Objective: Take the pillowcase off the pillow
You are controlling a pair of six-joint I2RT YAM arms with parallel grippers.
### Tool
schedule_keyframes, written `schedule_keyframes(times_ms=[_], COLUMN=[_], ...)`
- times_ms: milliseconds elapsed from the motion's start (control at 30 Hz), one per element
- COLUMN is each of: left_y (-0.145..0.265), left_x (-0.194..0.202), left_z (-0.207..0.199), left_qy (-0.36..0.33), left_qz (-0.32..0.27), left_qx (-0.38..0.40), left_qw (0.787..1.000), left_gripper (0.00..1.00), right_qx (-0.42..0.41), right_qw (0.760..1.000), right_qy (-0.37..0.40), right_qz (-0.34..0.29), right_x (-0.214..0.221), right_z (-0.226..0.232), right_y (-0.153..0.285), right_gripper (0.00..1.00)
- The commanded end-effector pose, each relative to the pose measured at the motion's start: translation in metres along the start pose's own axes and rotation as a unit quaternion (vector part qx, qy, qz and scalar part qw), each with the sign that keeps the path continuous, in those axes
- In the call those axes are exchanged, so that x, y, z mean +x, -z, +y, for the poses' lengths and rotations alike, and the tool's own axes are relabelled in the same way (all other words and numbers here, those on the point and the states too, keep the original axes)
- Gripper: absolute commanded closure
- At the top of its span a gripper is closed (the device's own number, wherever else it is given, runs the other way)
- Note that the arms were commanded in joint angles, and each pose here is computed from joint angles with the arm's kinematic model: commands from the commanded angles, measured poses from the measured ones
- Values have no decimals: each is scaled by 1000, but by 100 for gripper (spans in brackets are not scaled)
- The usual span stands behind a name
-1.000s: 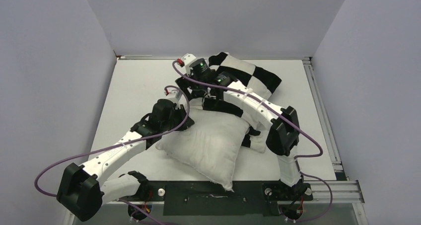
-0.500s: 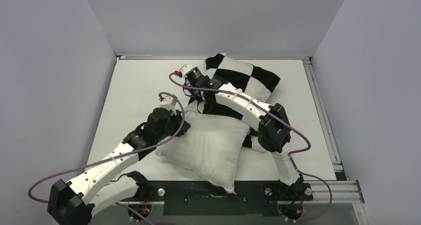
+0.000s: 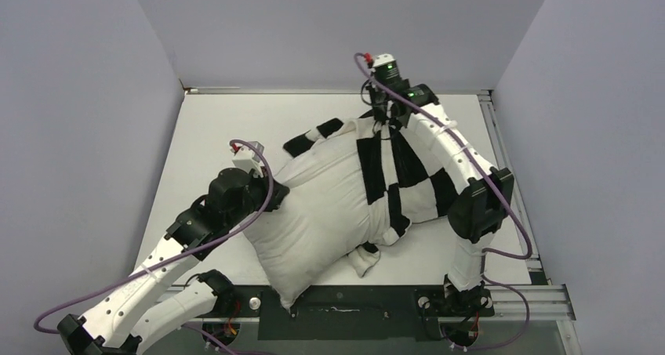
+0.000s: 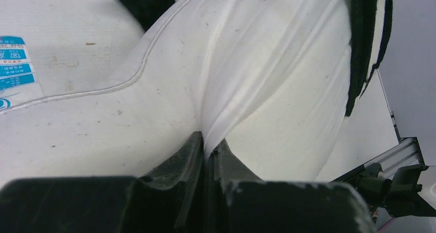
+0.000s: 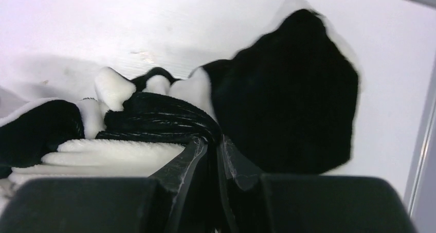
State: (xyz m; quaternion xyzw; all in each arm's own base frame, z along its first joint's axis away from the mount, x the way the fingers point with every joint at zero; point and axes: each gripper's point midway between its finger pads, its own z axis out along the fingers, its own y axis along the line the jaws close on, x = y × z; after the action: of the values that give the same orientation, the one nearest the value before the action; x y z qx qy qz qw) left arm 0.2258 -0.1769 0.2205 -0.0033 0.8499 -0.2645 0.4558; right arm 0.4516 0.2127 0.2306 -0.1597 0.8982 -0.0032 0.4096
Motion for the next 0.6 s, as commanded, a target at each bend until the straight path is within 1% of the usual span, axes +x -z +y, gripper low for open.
schedule_keyframes(times_ms=[0, 100, 167, 200, 300, 433, 500, 567], left_y=[28, 36, 39, 39, 34, 18, 9, 5], left_x=[4, 0, -1, -3, -9, -30, -43, -62], left_z=[29, 47, 60, 65, 84, 102, 106, 100], left_qy=[-12, -9, -9, -9, -6, -4, -13, -25], left_qz=[13, 5, 3, 2, -1, -3, -2, -7], left_qx=[-65, -103, -129, -139, -168, -202, -217, -219], left_qw=[998, 995, 992, 990, 986, 979, 976, 975], left_gripper=[100, 100, 100, 100, 100, 100, 100, 100], right_qx=[166, 181, 169, 156, 100, 8, -24, -43], right_qw=[975, 966, 965, 968, 976, 982, 983, 984], right_qy=[-124, -169, -186, -187, -188, -186, -180, -172], right_qz=[-82, -75, -68, -64, -44, -30, -25, -25], right_x=[-36, -24, -17, -15, -5, 0, -1, -7], right_z=[-143, -176, -183, -179, -153, -102, -77, -57], right_y=[42, 40, 32, 26, 0, -34, -45, -51], right_gripper=[95, 95, 95, 95, 95, 95, 94, 92])
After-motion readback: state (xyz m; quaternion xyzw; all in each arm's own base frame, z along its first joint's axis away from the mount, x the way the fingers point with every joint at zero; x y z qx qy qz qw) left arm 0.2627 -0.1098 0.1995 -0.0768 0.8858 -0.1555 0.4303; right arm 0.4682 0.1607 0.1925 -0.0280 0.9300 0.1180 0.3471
